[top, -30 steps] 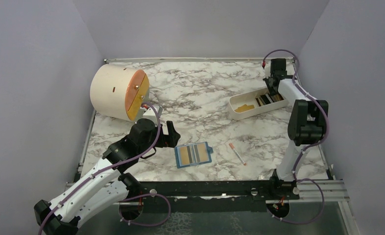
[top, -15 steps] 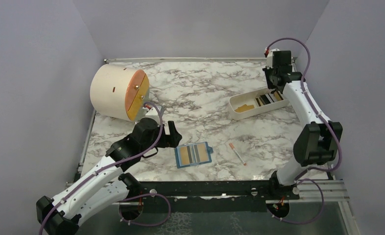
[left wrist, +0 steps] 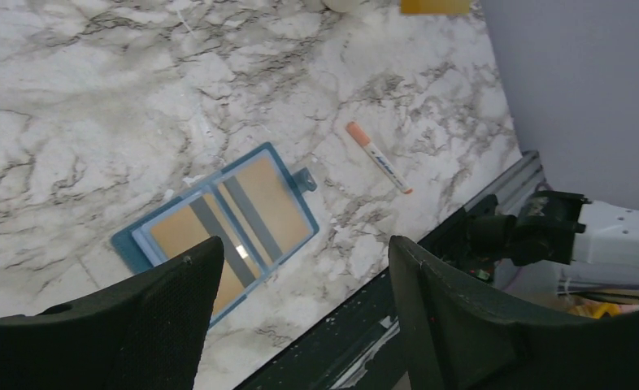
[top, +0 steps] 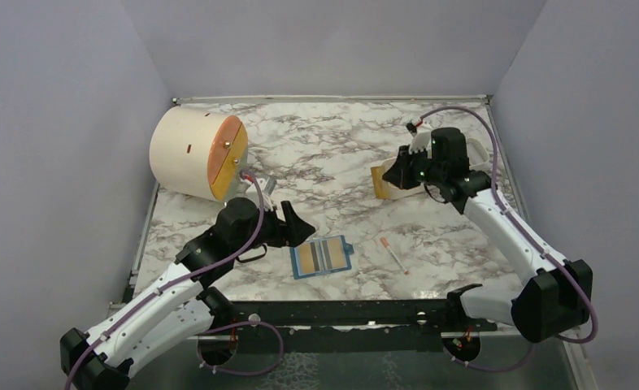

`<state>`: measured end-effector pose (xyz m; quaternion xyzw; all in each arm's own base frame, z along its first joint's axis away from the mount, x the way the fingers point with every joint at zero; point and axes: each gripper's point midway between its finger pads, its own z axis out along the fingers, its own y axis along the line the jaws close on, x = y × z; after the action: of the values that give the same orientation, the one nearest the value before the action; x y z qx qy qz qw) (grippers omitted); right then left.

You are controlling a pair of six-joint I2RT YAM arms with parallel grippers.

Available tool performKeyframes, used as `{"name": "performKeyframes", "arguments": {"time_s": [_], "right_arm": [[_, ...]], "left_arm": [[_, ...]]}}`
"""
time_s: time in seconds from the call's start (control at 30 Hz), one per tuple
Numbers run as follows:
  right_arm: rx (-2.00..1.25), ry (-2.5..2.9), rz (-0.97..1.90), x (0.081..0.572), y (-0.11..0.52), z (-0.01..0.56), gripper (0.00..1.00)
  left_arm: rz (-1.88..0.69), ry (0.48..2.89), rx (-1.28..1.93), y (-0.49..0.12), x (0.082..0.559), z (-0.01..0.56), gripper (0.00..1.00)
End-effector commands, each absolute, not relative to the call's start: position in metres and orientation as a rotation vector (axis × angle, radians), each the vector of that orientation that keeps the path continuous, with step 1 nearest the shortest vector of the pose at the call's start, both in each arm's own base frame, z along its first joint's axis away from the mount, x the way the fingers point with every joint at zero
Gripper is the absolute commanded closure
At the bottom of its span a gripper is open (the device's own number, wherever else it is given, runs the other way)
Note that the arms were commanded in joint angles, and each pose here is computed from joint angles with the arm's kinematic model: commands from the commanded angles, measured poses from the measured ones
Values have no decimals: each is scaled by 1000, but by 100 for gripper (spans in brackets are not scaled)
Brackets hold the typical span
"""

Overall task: Put the credit cards into the card holder
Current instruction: Pick up the credit card from the storage box.

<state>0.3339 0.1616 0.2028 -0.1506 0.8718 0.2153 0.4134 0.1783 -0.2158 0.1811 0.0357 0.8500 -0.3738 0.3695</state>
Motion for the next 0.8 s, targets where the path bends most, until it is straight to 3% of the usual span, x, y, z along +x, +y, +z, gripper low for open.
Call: {"name": "performKeyframes", "arguments": {"time_s": [0.0,0.4,0.77], "right_arm": [[-318,2041,1128,284,223,225,99],[-302,1865,1753,212,260,260,99],[-357,1843,1940,184,294,276,99]], "left_arm": [[-1214,2051,79,-237,168,214,25],[-1500,1994,-23,-260,159,241,40],[-1692,1926,10,-279,154,256,43]]}}
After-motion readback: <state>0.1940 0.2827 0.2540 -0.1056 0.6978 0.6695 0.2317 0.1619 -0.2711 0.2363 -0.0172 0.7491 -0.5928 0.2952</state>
